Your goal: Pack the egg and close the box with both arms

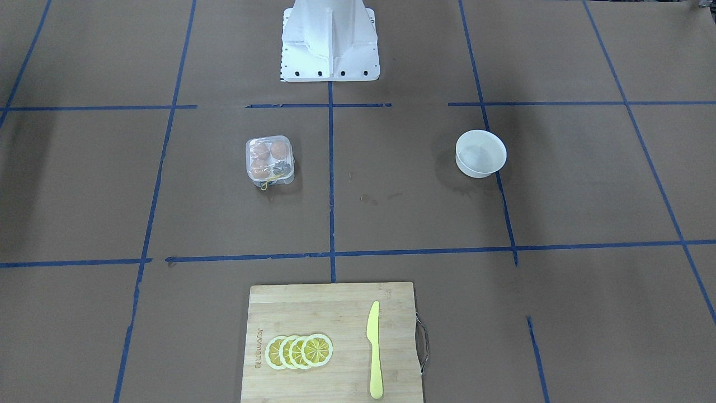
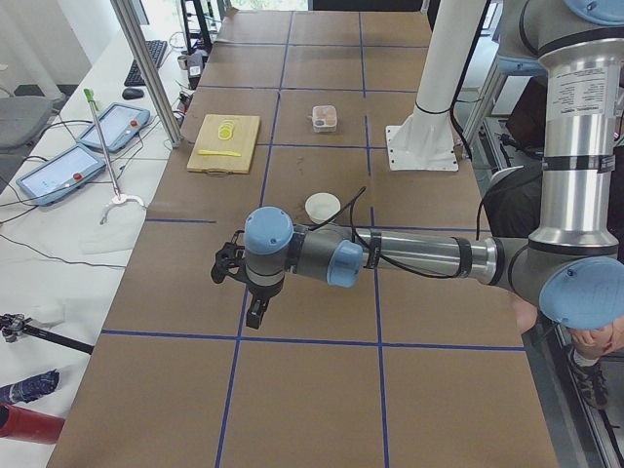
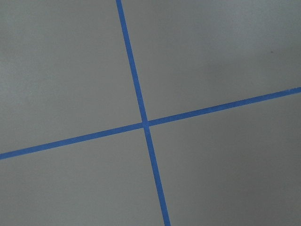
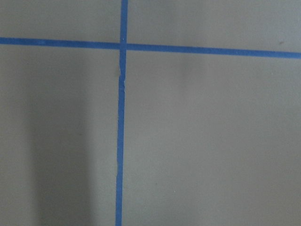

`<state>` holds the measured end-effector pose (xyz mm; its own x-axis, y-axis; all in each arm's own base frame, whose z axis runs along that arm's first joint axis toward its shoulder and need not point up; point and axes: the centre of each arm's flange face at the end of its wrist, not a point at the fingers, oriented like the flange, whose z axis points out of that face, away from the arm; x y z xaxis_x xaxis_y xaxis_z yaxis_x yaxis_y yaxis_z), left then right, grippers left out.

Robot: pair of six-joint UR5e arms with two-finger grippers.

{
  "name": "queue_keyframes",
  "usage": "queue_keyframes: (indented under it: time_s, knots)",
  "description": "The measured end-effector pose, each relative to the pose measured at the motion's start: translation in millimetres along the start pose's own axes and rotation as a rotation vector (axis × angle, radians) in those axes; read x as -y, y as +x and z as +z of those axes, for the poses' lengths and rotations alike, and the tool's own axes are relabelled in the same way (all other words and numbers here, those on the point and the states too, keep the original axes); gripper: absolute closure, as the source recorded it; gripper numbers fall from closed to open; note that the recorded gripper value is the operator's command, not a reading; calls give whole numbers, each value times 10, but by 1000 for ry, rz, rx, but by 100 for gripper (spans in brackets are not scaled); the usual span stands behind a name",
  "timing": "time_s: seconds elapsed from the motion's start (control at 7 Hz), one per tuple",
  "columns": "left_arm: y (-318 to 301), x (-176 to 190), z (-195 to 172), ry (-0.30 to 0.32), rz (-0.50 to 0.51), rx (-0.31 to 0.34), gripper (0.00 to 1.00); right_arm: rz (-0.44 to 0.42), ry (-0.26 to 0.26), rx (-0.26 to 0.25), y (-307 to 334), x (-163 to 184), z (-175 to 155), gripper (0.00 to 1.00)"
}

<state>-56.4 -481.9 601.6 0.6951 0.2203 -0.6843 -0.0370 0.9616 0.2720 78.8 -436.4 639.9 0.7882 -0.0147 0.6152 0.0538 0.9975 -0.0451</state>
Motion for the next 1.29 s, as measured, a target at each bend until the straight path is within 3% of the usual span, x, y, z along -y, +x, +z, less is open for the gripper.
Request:
queue_keyframes:
  time_s: [1.29]
  knots:
    - [-188, -115, 204, -44, -45, 1, 0, -19, 20, 3, 5, -79, 66, 0]
